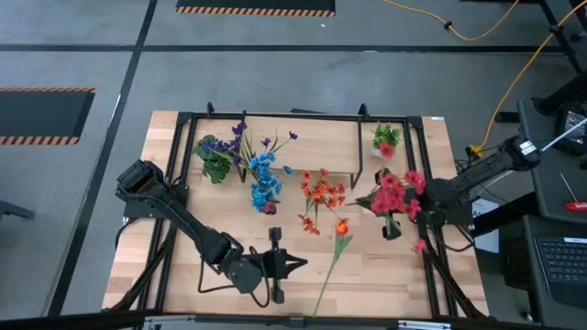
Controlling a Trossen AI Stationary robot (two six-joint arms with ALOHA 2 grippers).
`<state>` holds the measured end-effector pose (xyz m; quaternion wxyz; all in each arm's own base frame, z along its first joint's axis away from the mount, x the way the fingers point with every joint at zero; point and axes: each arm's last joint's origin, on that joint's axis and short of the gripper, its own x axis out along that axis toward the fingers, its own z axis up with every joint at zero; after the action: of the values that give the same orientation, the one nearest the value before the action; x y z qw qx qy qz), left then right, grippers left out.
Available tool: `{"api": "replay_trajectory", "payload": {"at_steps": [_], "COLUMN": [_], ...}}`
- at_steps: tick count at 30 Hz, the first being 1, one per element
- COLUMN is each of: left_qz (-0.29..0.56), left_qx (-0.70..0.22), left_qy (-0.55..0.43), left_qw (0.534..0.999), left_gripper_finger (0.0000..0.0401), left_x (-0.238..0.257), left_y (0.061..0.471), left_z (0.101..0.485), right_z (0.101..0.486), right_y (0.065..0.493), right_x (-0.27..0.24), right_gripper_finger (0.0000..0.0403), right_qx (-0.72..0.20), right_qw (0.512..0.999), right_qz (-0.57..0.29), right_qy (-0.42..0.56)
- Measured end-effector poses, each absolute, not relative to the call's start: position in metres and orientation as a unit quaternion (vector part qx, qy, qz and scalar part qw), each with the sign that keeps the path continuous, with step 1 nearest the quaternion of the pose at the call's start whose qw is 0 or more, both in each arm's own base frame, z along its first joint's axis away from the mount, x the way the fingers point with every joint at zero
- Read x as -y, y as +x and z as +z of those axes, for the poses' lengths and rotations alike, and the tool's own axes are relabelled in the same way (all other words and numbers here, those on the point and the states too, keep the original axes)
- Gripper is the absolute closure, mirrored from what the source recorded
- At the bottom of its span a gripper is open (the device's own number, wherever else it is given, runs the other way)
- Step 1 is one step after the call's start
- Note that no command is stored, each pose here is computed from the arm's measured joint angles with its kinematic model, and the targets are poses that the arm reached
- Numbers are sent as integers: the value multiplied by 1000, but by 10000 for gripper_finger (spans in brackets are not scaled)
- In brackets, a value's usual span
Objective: Pick and place flowers into a vace then onto a shelf
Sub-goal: Put the red flowers into the transparent vase
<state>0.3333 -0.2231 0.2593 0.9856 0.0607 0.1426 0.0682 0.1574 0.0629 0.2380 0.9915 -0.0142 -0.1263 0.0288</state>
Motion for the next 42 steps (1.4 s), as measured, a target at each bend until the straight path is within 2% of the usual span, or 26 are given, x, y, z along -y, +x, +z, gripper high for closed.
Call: {"api": "replay_trajectory", "payload": {"at_steps": [19, 24, 28, 42], "left_qz": [71, 72, 71, 71], "left_qx": [-142, -142, -143, -143], "left_qy": [62, 62, 65, 66], "left_qw": [985, 985, 985, 985], "left_gripper_finger": [398, 398, 398, 398], "left_x": [222, 222, 222, 222], "left_y": [334, 334, 334, 334], "left_z": [259, 259, 259, 259], "right_z": [229, 221, 219, 193], "right_y": [185, 194, 199, 219], "right_x": [-15, -3, 0, 4], "right_gripper_finger": [400, 401, 401, 401], "right_qx": [135, 127, 145, 142], "right_qw": [988, 990, 986, 987], "right_qz": [74, 60, 84, 75], "right_qy": [-4, -7, -6, -4]}}
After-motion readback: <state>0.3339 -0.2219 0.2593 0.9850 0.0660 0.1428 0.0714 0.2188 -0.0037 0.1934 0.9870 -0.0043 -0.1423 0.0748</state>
